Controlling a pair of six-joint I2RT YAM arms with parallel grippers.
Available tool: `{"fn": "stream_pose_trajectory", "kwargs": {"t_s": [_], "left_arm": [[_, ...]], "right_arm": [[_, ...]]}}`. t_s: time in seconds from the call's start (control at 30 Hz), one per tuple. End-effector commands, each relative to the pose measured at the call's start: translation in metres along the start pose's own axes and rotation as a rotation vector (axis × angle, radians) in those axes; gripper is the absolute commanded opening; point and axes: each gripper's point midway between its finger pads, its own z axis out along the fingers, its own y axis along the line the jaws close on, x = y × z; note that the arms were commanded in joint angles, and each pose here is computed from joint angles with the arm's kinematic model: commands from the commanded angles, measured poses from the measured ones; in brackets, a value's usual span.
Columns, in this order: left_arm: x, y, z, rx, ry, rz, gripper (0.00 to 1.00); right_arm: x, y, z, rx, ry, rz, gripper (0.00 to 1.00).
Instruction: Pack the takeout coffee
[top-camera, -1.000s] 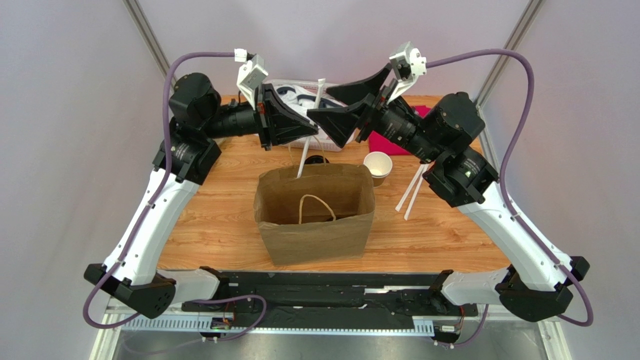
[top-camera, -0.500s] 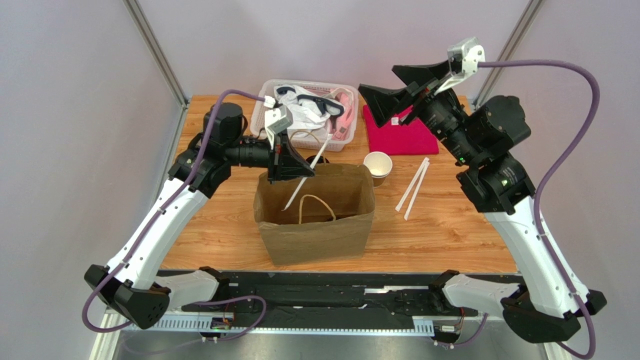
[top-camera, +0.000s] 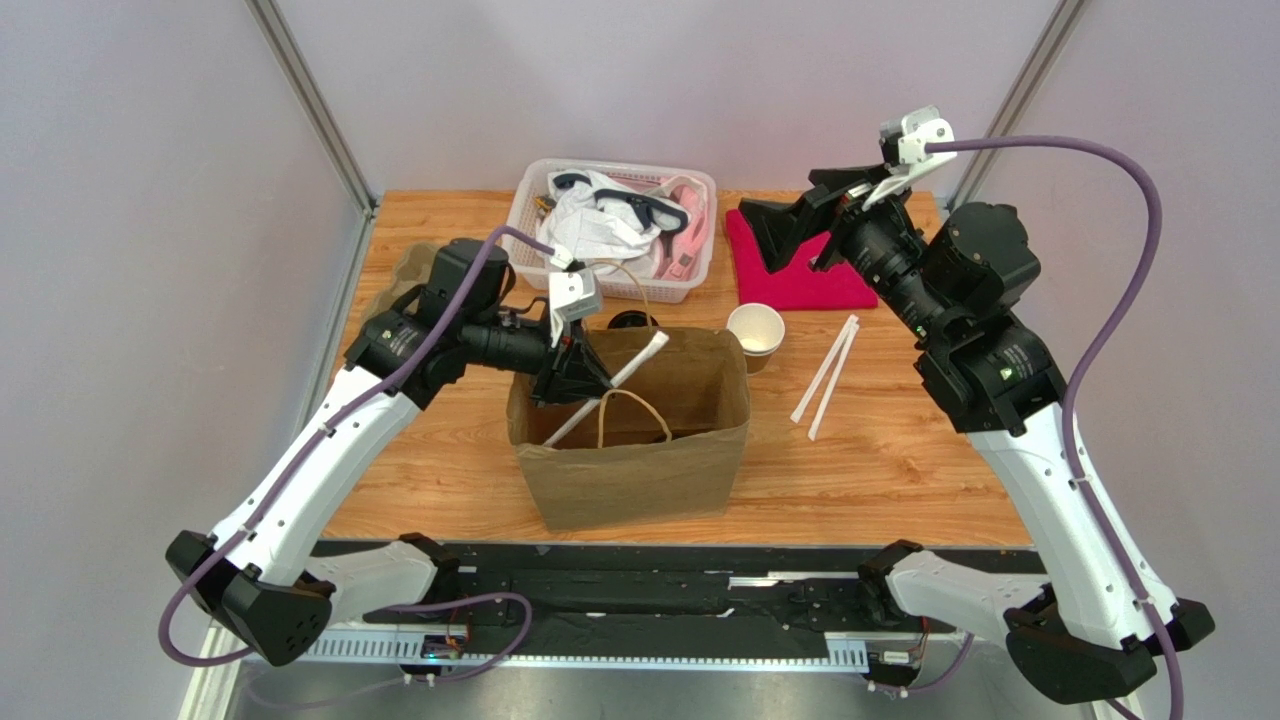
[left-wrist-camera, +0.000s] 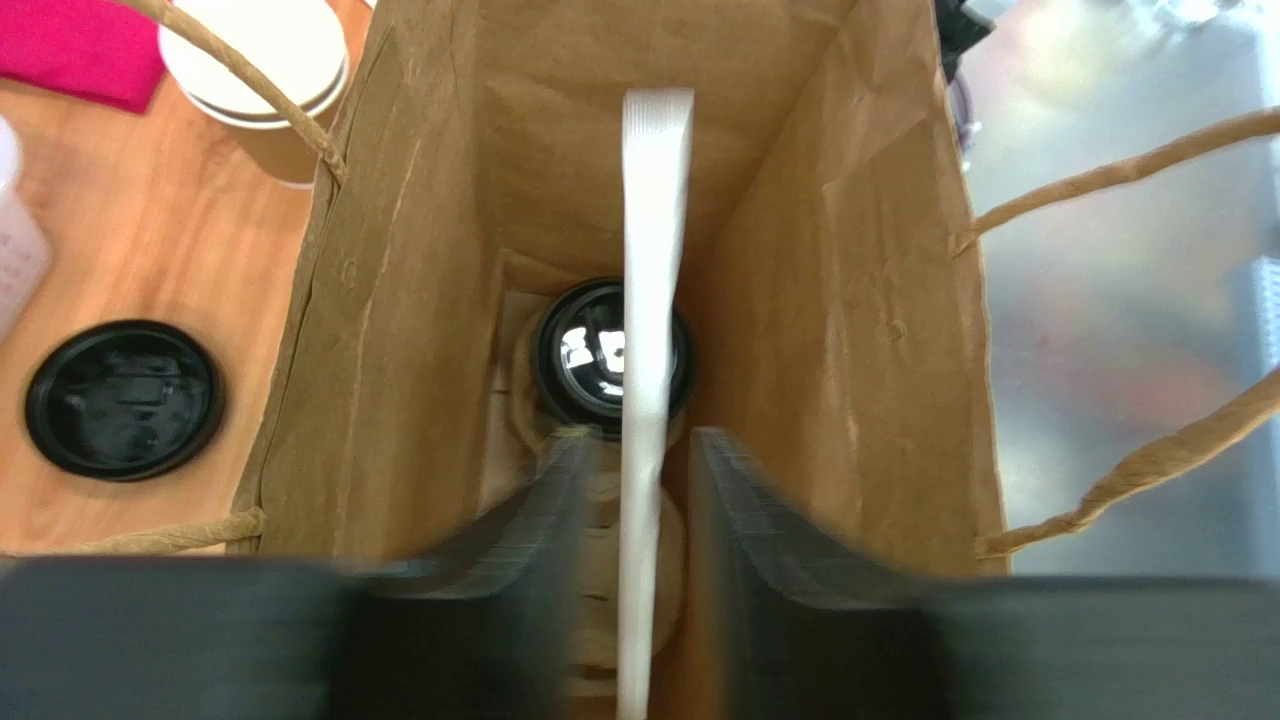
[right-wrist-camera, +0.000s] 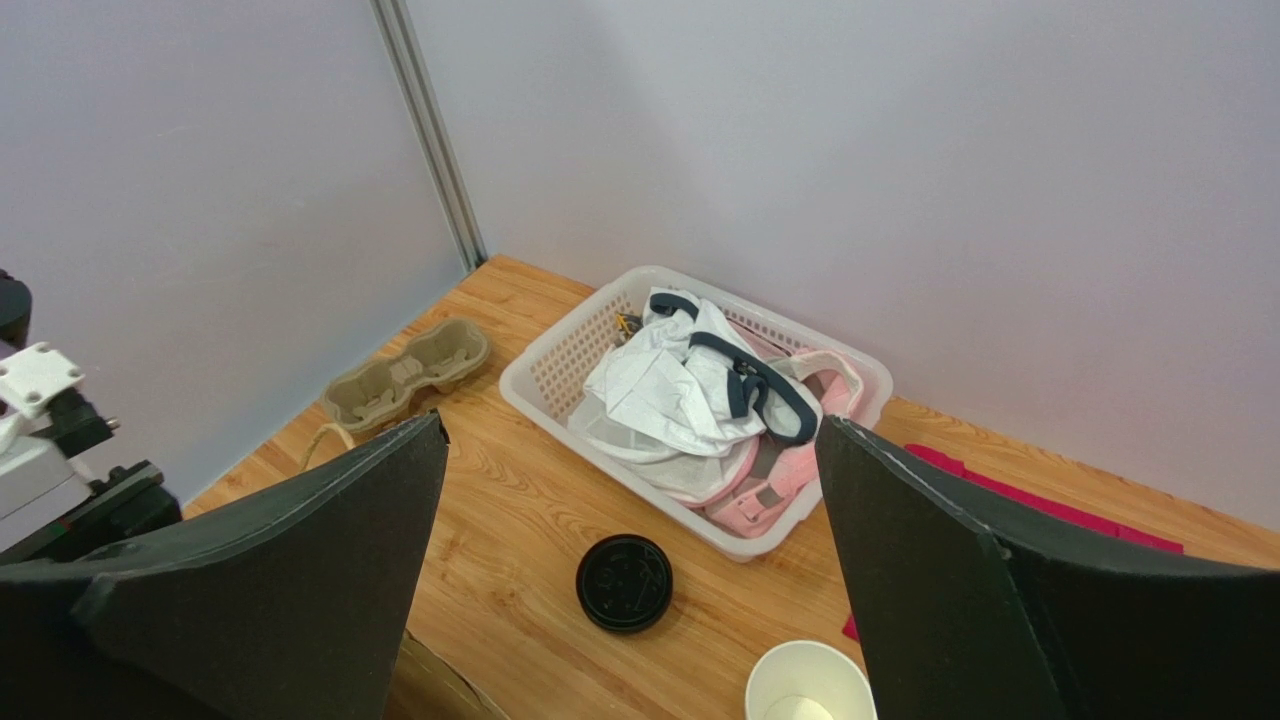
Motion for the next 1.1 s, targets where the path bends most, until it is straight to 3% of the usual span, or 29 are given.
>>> {"fn": "stream_pose_trajectory", "kwargs": {"t_s": [0.0, 0.33, 0.43, 0.63, 0.67, 0.73, 0.8, 0.97, 1.07], "left_arm": [[-0.01, -0.003, -0.012, -0.049, 0.0, 0.086, 0.54], [-0.081, 0.004, -0.051, -0.229, -0.136, 0.065, 0.77], [-0.112, 0.007, -0.08, -0.295, -0.24, 0.022, 0.94], [-0.128, 0.052, -0.139, -0.535, -0.334, -0.132, 0.97], [-0.117, 0.071, -0.151, -0.595, -0.319, -0.219, 0.97], [-0.112, 0.085, -0.169, -0.672, -0.3, -0.262, 0.98], [-0.082, 0.107, -0.181, -0.735, -0.209, -0.357, 0.98], [-0.008, 0.145, -0.192, -0.798, -0.058, -0.537, 0.98], [0.03, 0.151, -0.19, -0.795, 0.01, -0.562, 0.98]], "right_arm": [[-0.002, -0.014, -0.004, 0.057, -0.002, -0.019, 1.0], [0.005, -0.033, 0.001, 0.111, 0.042, 0.0, 1.0], [0.01, -0.043, 0.001, 0.138, 0.058, 0.01, 1.0], [0.027, -0.073, -0.003, 0.225, 0.111, 0.028, 1.0], [0.029, -0.078, -0.005, 0.233, 0.122, 0.033, 1.0], [0.043, -0.094, -0.009, 0.274, 0.18, 0.058, 1.0], [0.053, -0.104, -0.013, 0.289, 0.224, 0.064, 1.0], [0.101, -0.139, -0.037, 0.37, 0.398, 0.069, 1.0], [0.13, -0.146, -0.054, 0.381, 0.487, 0.066, 1.0]]}}
